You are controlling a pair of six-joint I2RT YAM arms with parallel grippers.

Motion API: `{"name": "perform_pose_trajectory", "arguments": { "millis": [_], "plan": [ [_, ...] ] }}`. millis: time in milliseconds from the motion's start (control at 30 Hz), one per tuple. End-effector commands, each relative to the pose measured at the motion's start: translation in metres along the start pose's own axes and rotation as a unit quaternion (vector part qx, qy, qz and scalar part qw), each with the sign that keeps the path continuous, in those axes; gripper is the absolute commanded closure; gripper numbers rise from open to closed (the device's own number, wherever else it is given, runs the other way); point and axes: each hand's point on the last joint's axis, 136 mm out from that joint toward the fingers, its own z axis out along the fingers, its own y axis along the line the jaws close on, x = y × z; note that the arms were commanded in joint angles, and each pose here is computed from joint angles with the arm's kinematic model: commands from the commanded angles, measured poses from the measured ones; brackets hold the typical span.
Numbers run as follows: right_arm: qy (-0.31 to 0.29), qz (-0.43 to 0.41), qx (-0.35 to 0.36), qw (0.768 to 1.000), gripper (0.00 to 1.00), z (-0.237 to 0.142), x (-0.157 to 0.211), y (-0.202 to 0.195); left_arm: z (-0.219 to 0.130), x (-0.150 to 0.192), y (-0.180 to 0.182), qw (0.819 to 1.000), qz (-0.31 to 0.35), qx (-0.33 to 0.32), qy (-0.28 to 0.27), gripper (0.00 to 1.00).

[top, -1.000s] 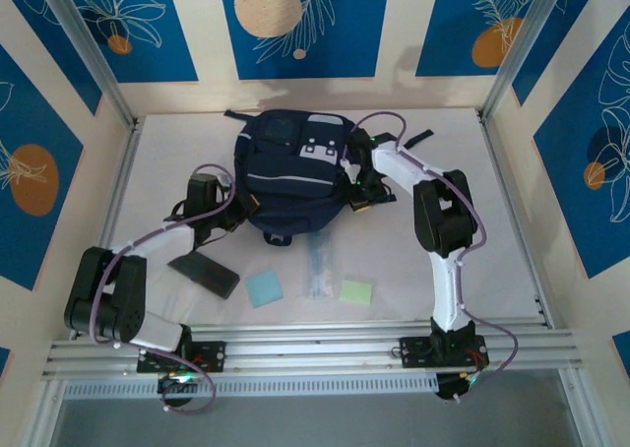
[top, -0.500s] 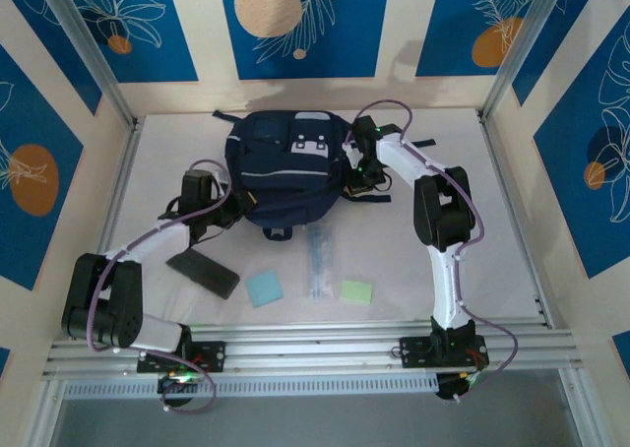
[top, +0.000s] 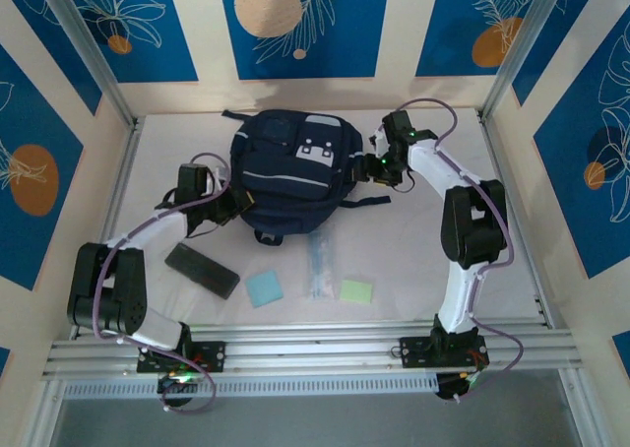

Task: Pack the student bag
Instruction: Zip the student bag at the top-center of the table.

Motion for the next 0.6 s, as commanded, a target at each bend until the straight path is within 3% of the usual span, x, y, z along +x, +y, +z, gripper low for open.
{"name": "perform_pose_trajectory", "arguments": {
  "millis": [0, 167, 267, 400, 567],
  "plan": [
    [-0.025, 0.06, -0.053, 0.996, 0.39, 0.02, -0.034, 0.012, -0.005, 0.01, -0.028, 0.996, 0.067, 0.048, 0.045, 1.0],
    [-0.027, 0.139, -0.044, 0.989, 0.43, 0.054, -0.061, -0.011, -0.005, 0.013, -0.018, 0.996, 0.075, 0.025, 0.048, 1.0],
    [-0.021, 0.172, -0.038, 0.984, 0.73, 0.065, -0.056, -0.025, -0.003, 0.009, -0.013, 0.996, 0.083, 0.011, 0.041, 1.0],
    [-0.019, 0.191, -0.031, 0.981, 1.0, 0.062, -0.025, -0.037, 0.004, -0.003, -0.012, 0.996, 0.088, 0.004, 0.029, 1.0],
    [-0.034, 0.222, -0.032, 0.974, 1.0, 0.04, 0.039, -0.041, 0.028, -0.031, -0.01, 0.996, 0.091, -0.003, 0.015, 1.0]
  ]
}}
